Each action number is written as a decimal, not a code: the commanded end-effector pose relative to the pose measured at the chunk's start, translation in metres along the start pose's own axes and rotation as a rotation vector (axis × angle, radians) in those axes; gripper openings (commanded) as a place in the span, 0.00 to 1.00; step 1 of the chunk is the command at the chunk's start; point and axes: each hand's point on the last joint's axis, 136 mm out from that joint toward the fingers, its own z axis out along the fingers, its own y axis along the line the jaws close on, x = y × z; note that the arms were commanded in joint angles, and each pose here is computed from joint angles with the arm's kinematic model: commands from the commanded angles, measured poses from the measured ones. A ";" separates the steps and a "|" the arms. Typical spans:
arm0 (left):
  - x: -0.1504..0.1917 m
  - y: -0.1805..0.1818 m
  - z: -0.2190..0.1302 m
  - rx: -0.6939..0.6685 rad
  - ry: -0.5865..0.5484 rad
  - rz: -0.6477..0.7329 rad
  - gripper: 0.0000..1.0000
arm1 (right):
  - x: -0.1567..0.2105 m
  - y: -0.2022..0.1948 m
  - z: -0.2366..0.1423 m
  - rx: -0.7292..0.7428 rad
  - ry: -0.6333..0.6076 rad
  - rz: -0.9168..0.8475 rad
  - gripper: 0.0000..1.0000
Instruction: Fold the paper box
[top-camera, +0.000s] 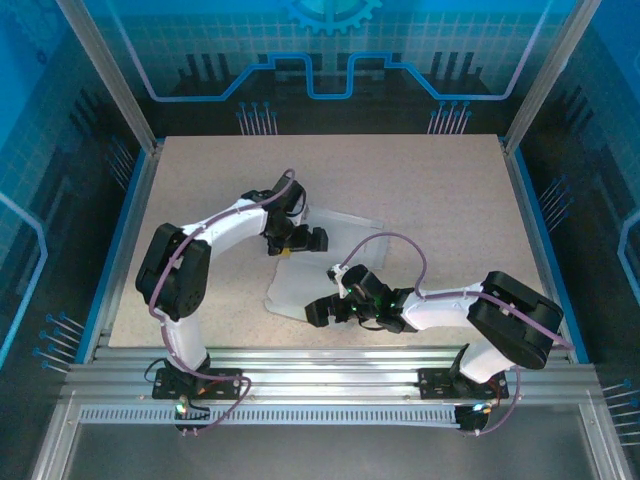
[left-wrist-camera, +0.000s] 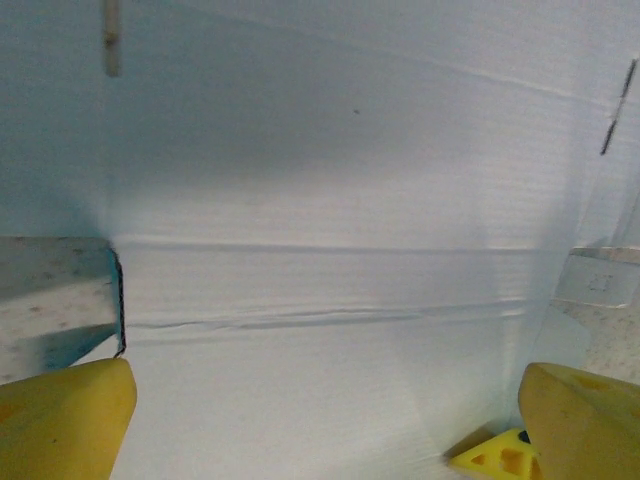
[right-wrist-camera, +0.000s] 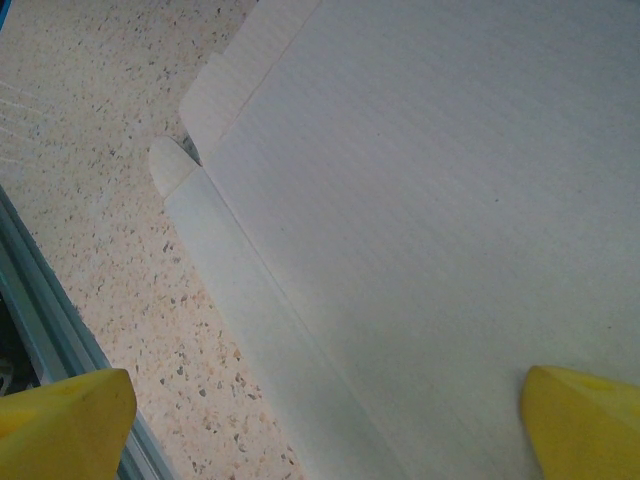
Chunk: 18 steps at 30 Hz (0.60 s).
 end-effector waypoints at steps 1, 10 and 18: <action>0.010 0.019 -0.010 -0.123 0.041 0.031 0.99 | 0.044 -0.034 0.004 0.103 0.150 0.061 1.00; 0.008 0.041 -0.001 -0.234 0.077 0.011 0.99 | 0.043 -0.033 0.006 0.103 0.158 0.055 1.00; -0.016 0.029 0.017 -0.185 0.041 0.015 0.99 | 0.045 -0.033 0.007 0.102 0.158 0.057 1.00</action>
